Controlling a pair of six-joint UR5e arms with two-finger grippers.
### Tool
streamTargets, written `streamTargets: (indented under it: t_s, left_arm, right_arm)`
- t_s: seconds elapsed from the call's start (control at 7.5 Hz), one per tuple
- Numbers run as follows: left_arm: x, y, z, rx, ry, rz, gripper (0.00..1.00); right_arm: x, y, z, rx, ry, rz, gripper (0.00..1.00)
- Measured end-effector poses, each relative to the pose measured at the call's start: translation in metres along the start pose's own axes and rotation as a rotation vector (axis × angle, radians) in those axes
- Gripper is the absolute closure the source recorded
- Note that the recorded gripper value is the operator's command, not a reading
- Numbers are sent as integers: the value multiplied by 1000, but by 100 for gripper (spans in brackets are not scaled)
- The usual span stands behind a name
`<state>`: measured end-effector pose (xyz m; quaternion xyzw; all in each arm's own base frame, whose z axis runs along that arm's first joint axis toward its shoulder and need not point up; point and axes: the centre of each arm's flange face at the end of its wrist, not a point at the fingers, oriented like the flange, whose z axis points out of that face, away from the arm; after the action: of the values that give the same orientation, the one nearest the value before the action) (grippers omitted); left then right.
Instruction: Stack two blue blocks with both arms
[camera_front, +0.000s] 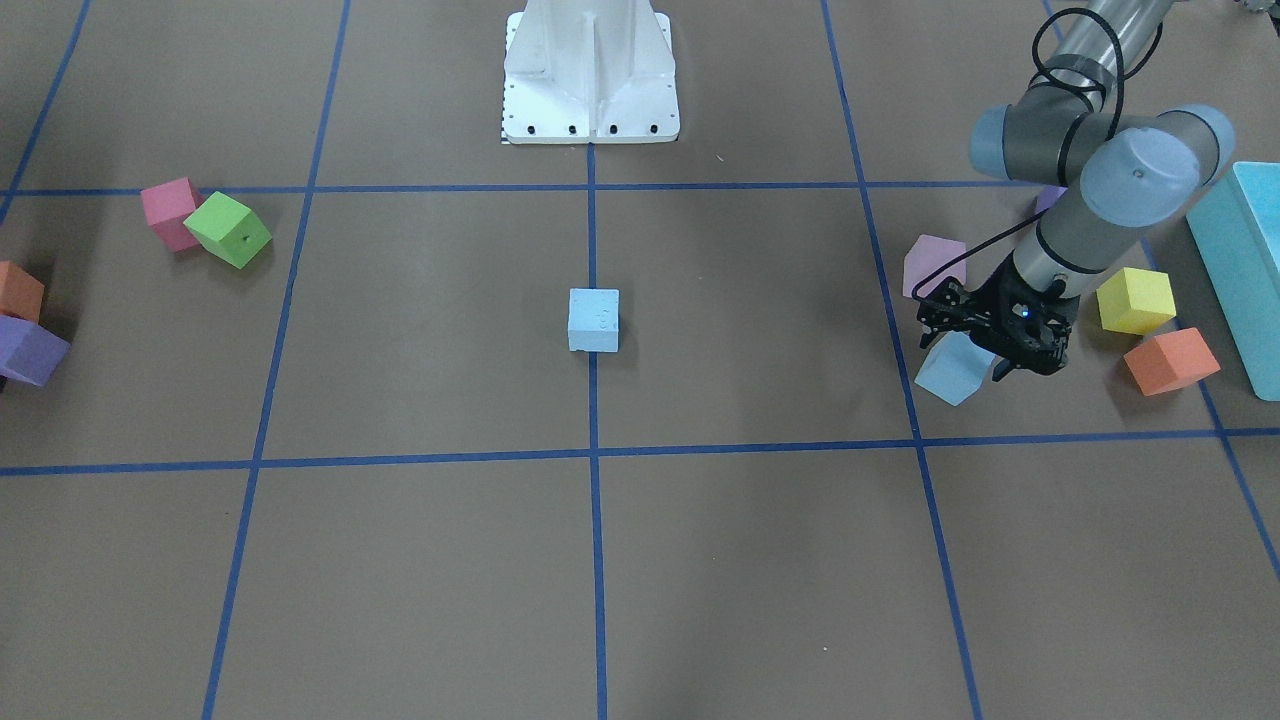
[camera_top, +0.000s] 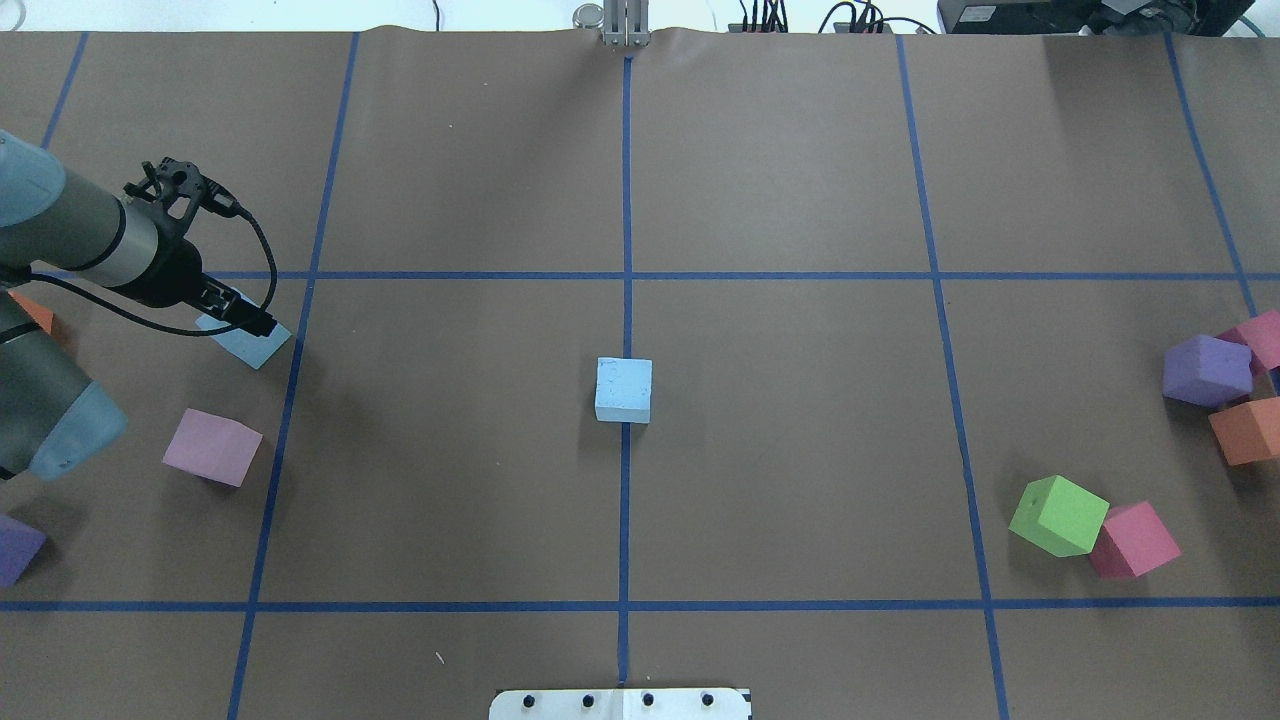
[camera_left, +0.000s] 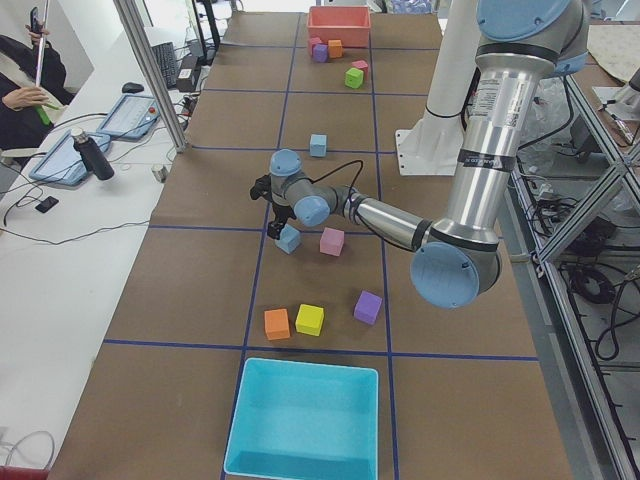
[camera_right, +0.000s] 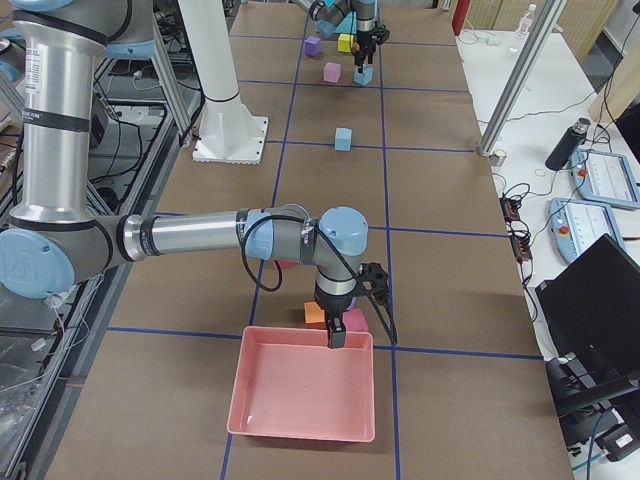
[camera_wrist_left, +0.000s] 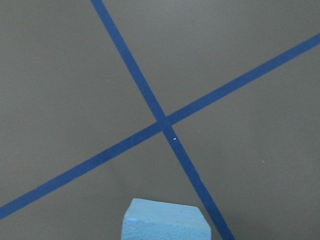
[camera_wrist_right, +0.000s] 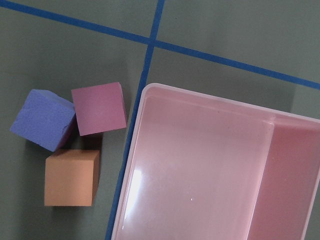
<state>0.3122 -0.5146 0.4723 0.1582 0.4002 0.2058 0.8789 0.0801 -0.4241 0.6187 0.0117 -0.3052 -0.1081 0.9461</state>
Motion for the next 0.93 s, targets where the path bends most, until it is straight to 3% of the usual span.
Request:
streamTargets:
  t_s: [0.67, 0.93]
  left_arm:
    - [-6, -12, 29, -37, -8, -14, 3]
    - [-8, -11, 41, -56, -10, -19, 9]
  right_arm:
    - [1, 0, 2, -3, -1, 3, 0]
    - [3, 0, 4, -8, -3, 7, 0]
